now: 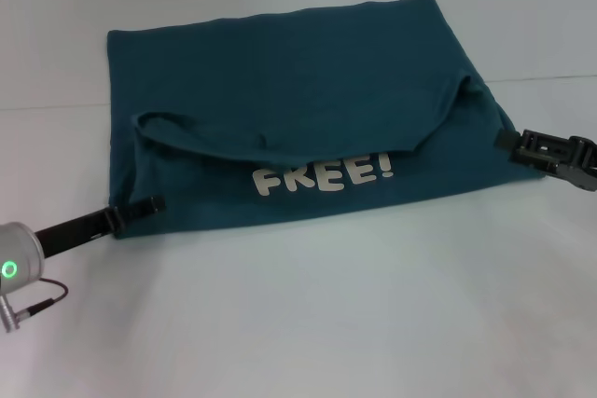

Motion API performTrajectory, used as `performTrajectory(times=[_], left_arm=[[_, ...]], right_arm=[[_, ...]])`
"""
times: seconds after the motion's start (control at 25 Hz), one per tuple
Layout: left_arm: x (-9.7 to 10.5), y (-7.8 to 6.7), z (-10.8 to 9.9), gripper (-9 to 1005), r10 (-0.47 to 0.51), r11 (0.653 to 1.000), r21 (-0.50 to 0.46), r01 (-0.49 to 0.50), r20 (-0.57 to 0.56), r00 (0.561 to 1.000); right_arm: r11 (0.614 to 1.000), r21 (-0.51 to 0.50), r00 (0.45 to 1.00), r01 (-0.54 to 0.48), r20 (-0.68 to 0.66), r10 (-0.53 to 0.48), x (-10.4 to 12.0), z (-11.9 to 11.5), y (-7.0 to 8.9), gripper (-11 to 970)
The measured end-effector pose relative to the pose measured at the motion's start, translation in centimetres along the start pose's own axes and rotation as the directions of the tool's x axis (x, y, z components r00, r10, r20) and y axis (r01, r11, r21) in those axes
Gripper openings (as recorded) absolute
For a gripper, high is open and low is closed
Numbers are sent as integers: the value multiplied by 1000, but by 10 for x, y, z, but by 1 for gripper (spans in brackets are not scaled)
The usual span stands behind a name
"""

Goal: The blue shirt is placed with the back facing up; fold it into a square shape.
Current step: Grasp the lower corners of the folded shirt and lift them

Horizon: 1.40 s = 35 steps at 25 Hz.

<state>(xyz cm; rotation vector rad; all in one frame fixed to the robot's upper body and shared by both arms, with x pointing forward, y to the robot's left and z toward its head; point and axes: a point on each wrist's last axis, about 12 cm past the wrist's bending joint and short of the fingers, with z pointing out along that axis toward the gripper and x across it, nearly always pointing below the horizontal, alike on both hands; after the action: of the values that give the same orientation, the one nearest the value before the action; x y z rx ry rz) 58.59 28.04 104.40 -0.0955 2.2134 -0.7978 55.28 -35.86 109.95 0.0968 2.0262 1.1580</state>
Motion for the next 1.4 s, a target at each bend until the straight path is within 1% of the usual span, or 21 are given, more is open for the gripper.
performTrajectory(times=[0.2, 0.36, 0.68, 0.92, 1.12, 1.32, 1.4], left_arm=[[4, 1, 2, 823, -3, 1000, -5, 3, -9, 1000], [7, -2, 4, 817, 12, 1000, 0, -12, -26, 1000], [2, -3, 5, 804, -9, 1000, -9, 9, -14, 1000], [1, -3, 6, 631, -14, 1000, -17, 14, -11, 1000], [1, -4, 6, 400, -13, 1000, -17, 13, -10, 1000], [0, -5, 5, 225, -31, 1000, -2, 31, -18, 999], [-2, -5, 3, 160, -50, 999, 18, 50, -28, 998]], right_arm=[[1000, 2, 1000, -5, 7, 5, 0, -2, -1, 672], [1000, 2, 1000, -8, 9, 8, 1, -2, -1, 672], [1000, 2, 1000, -9, 10, 9, 1, -2, -1, 671], [1000, 2, 1000, -11, 12, 11, 1, -3, -2, 671], [1000, 1, 1000, -10, 13, 10, 0, -4, -2, 670], [1000, 3, 1000, -9, 12, 9, 0, -6, -2, 670], [1000, 7, 1000, -5, 10, 5, -1, -7, -2, 670]])
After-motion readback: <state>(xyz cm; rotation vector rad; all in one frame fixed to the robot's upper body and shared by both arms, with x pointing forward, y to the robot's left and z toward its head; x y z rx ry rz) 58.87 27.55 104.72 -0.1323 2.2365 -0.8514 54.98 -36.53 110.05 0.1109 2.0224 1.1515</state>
